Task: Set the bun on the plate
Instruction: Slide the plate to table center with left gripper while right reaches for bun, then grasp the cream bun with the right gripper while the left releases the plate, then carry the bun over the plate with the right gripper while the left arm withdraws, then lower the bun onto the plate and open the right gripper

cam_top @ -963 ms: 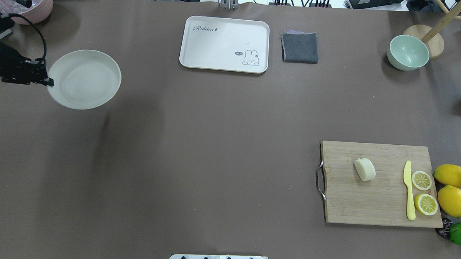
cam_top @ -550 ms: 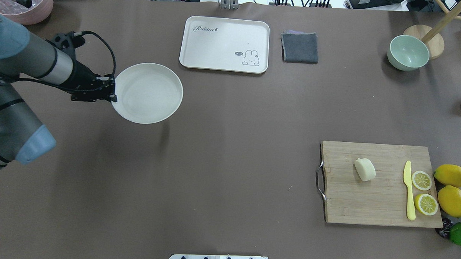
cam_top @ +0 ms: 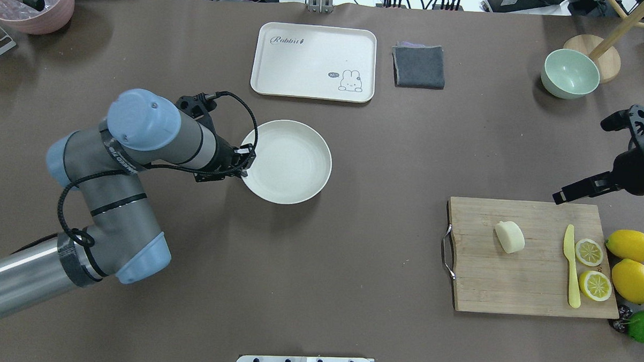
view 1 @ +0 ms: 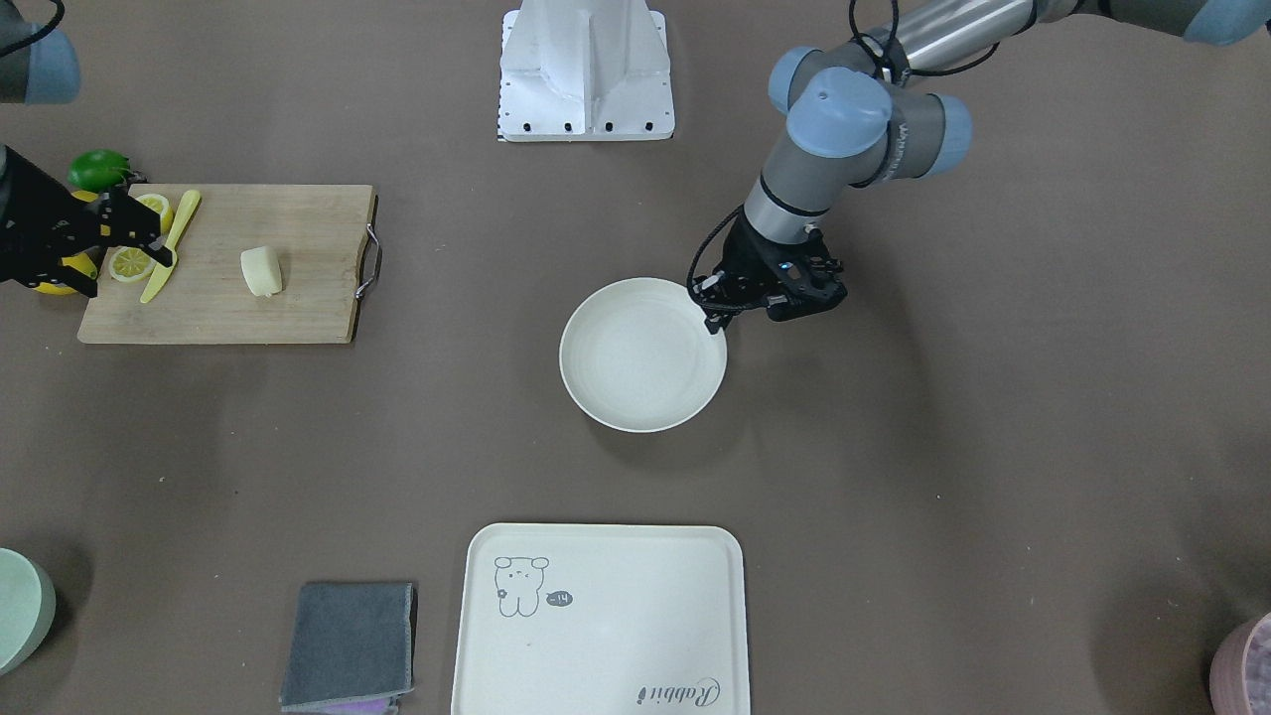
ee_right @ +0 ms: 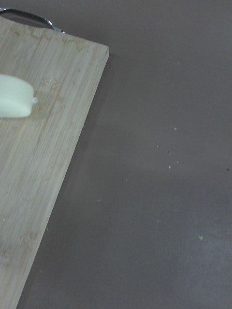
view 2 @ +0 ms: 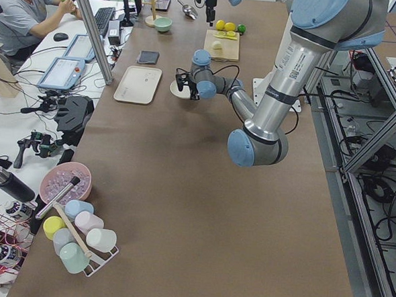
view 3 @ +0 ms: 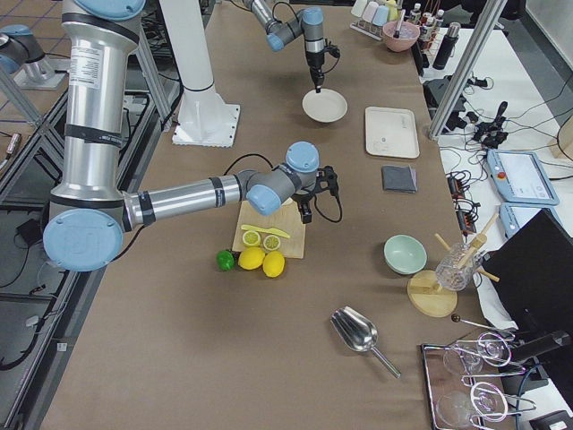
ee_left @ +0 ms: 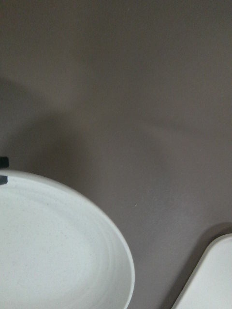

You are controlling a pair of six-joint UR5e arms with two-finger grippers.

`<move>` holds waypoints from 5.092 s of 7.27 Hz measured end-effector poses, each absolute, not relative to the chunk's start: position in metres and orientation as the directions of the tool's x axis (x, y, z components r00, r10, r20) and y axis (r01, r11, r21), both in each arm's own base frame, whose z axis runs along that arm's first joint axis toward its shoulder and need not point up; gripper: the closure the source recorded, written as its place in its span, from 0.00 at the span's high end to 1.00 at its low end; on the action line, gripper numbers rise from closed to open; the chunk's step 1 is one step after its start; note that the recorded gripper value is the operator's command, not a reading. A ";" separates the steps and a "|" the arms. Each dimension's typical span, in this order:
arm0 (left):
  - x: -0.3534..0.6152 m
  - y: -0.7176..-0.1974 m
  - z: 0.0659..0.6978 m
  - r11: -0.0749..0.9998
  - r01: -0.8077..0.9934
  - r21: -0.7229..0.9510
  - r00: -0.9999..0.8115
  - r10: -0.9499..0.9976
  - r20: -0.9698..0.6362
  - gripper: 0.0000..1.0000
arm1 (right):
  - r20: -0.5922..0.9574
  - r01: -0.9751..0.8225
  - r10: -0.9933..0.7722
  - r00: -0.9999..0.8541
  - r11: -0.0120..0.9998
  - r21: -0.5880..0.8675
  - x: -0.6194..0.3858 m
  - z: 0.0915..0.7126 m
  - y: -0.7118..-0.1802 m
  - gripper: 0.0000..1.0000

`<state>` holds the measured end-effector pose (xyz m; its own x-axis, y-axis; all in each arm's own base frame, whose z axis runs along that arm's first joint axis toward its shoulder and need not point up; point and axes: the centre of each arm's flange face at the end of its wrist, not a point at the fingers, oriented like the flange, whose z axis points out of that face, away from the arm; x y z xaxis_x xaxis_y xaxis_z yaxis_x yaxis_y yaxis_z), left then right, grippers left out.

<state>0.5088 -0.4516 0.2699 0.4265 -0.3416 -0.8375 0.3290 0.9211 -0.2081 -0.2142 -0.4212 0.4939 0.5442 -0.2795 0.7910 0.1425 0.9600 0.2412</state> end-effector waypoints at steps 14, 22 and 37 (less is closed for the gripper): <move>0.552 -0.434 0.247 0.914 0.348 -0.207 0.411 -0.348 -0.843 0.76 | 0.761 0.187 -0.245 0.601 0.969 0.164 -0.322 0.491 -0.372 0.27; 0.273 -0.490 0.399 0.977 0.213 0.025 0.560 -0.101 -0.822 0.75 | 0.799 0.047 -0.138 0.586 0.990 0.137 -0.505 0.212 -0.478 0.31; 0.190 -0.496 0.459 0.985 0.159 0.067 0.601 -0.043 -0.798 0.83 | 0.801 -0.001 -0.086 0.592 0.994 0.107 -0.565 0.212 -0.504 1.00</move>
